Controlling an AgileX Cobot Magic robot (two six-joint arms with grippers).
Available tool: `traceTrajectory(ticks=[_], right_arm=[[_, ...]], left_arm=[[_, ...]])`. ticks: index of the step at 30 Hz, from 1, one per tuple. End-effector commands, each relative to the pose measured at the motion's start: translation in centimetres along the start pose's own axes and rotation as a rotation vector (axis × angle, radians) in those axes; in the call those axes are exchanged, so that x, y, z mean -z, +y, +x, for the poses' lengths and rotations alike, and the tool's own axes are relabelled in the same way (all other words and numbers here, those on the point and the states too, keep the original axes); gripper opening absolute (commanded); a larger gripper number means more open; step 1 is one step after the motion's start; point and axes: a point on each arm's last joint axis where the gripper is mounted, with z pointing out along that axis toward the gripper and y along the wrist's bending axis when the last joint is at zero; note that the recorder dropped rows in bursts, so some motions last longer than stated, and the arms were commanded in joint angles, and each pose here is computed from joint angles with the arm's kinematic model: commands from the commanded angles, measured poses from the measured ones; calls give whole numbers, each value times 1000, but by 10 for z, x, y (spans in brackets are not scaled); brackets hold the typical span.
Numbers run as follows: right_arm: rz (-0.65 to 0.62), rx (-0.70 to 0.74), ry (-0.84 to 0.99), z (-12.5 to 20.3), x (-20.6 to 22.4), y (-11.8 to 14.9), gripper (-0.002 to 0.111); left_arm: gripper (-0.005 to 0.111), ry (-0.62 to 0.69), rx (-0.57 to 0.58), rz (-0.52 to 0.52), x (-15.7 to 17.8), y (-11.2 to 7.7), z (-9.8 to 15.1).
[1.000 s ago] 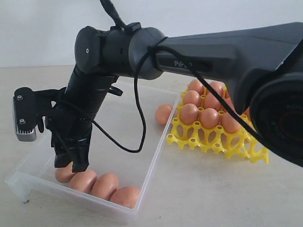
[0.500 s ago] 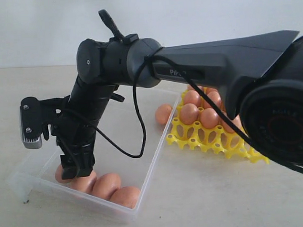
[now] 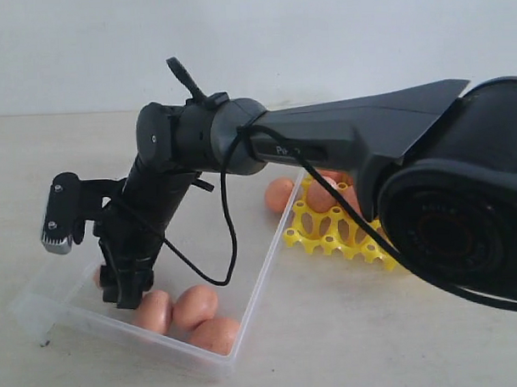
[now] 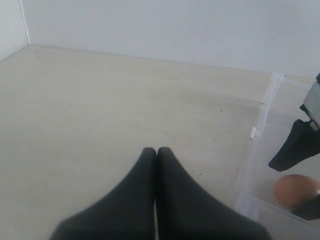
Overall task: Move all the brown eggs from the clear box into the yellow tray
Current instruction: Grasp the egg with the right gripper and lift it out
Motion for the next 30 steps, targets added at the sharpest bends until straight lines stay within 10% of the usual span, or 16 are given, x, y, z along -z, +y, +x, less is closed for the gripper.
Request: traceTrajectory(ticks=[1, 4, 20, 30], right_arm=[[49, -198, -16, -1, 1, -5, 33], [38, -236, -5, 0, 1, -4, 1], [126, -478, -156, -42, 85, -8, 0], [182, -916, -283, -22, 118, 23, 0]], left_arm=[[-4, -4, 9, 4, 0, 0, -1], [-4, -4, 9, 4, 0, 0, -1], [-4, -4, 9, 4, 0, 0, -1], [-4, -4, 9, 4, 0, 0, -1]])
